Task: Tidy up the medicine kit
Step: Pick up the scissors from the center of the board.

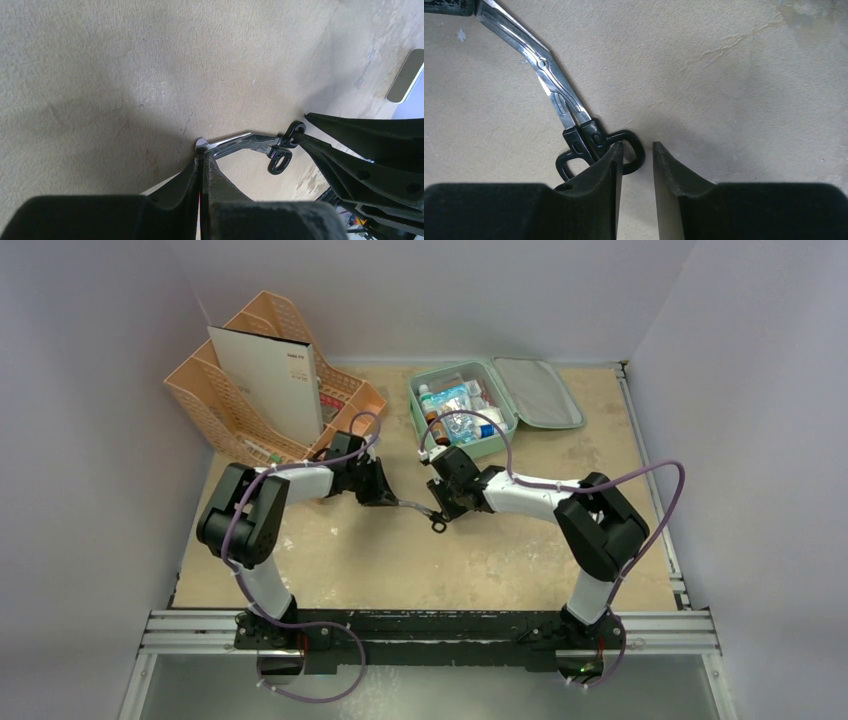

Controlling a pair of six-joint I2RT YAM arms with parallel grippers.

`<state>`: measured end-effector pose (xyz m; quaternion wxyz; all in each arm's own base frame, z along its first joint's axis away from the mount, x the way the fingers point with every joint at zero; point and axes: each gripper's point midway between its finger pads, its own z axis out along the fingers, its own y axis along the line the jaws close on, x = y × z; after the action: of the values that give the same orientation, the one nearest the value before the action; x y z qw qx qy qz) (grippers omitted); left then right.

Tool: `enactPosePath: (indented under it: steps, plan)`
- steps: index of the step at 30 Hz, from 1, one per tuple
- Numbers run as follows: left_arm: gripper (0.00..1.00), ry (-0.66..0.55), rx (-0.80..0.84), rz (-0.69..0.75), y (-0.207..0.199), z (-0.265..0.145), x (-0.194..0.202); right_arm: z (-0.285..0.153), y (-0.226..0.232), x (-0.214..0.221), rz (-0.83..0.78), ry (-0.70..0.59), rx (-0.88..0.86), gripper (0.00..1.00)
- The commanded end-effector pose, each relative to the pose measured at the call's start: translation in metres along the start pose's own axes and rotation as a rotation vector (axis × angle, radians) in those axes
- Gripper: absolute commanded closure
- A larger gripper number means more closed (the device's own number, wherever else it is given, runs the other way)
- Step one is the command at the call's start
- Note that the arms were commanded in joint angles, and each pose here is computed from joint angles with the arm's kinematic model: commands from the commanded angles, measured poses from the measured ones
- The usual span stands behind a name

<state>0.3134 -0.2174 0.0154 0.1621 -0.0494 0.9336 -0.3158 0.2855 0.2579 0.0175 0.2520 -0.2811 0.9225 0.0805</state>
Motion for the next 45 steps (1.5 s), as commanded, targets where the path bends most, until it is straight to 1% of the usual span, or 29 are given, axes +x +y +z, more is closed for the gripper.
enactPosePath:
  steps: [1, 5, 9, 13, 20, 24, 26, 31, 37, 40, 42, 45]
  plan:
    - [1.00, 0.027, -0.087, 0.015, 0.021, 0.007, 0.004, 0.002, 0.001, 0.001, 0.014, 0.027, -0.018, 0.72]
    - [1.00, 0.009, -0.003, -0.009, -0.004, -0.003, -0.003, 0.002, 0.002, 0.005, 0.021, 0.036, -0.027, 0.79]
    - [1.00, -0.049, 0.066, -0.010, -0.031, -0.019, -0.020, -0.003, 0.004, 0.005, 0.009, 0.026, -0.041, 0.80]
    - [1.00, -0.080, 0.082, -0.001, -0.040, -0.024, -0.031, -0.006, 0.006, 0.002, -0.002, 0.012, -0.056, 0.80]
    - [1.00, -0.062, 0.060, -0.007, -0.029, -0.010, -0.028, -0.006, 0.009, 0.003, -0.001, 0.015, -0.073, 0.78]
    - [1.00, -0.066, 0.035, 0.013, -0.020, -0.002, -0.030, -0.013, 0.009, 0.000, 0.006, -0.004, -0.076, 0.70]
    - [1.00, -0.057, 0.015, 0.019, -0.014, 0.002, -0.029, -0.018, 0.009, -0.001, 0.009, -0.011, -0.079, 0.68]
    - [1.00, -0.036, -0.038, 0.032, -0.001, 0.010, -0.027, -0.021, 0.007, 0.000, 0.020, -0.001, -0.065, 0.68]
    - [1.00, -0.017, -0.064, 0.016, 0.008, 0.015, -0.021, -0.020, 0.004, -0.002, 0.032, 0.013, -0.040, 0.68]
    - [1.00, -0.007, -0.079, 0.012, 0.013, 0.017, -0.018, -0.019, 0.000, -0.002, 0.031, 0.025, -0.015, 0.69]
    - [1.00, 0.000, -0.091, 0.007, 0.017, 0.017, -0.015, -0.018, 0.000, -0.002, 0.031, 0.025, -0.015, 0.71]
    - [1.00, 0.006, -0.095, 0.003, 0.020, 0.018, -0.012, -0.015, 0.003, -0.002, 0.031, 0.027, -0.032, 0.72]
